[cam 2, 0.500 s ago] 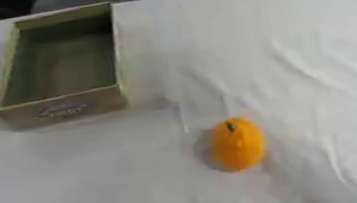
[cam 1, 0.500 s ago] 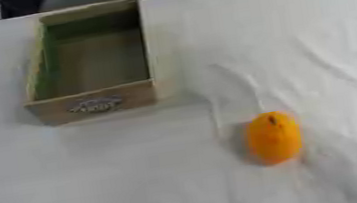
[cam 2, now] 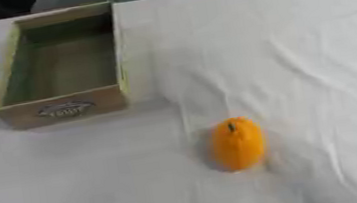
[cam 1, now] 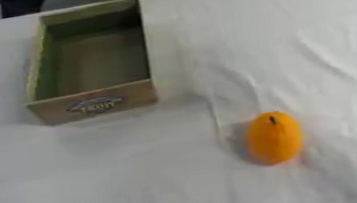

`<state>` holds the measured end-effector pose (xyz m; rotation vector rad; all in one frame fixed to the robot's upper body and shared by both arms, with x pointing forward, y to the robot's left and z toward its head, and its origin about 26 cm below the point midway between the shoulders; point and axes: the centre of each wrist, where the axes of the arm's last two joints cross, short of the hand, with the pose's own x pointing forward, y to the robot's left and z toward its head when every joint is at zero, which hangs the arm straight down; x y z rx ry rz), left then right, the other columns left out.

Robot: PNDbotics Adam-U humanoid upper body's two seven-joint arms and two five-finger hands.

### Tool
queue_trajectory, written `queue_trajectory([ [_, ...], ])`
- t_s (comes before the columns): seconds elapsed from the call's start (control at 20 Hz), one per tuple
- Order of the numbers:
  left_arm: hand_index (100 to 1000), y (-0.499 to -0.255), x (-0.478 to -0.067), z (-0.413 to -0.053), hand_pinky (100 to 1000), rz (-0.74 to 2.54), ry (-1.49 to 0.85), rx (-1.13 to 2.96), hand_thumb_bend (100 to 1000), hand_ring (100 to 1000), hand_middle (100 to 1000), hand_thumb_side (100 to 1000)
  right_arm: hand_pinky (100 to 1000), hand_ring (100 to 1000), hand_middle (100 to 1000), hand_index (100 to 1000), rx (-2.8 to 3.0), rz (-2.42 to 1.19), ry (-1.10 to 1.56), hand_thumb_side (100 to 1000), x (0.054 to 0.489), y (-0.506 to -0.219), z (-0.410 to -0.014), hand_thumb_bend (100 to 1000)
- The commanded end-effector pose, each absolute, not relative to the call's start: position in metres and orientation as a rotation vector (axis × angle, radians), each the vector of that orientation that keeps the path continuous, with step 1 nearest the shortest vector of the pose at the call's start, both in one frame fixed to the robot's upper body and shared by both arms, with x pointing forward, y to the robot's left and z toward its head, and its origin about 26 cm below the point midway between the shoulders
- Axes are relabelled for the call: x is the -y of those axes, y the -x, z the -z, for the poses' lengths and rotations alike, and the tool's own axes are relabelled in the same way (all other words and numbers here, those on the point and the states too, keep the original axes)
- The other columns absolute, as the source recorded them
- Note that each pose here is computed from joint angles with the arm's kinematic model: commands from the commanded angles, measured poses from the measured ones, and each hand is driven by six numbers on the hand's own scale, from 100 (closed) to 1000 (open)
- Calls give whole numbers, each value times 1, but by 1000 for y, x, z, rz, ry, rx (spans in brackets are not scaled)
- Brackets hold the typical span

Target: Pick up objects on the table and place them in the box.

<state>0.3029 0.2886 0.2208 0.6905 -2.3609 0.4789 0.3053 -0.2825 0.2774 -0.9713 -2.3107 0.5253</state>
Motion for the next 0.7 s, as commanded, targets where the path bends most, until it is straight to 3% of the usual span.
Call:
queue_trajectory([
  [0.05, 873, -300, -292, -230, 744, -450, -710, 2396, 100, 693, 698, 911, 722, 790, 784, 929, 2206, -836, 1104, 1000, 279, -299, -301, 100],
  [0.35, 873, -299, -291, -228, 744, -428, -709, 2391, 100, 693, 698, 912, 710, 795, 804, 928, 1852, -1389, 1296, 1000, 259, -295, -330, 100],
  [0.7, 873, -299, -291, -228, 744, -413, -706, 2389, 100, 694, 698, 912, 695, 797, 789, 929, 1611, -1722, 1223, 1000, 230, -292, -342, 110],
])
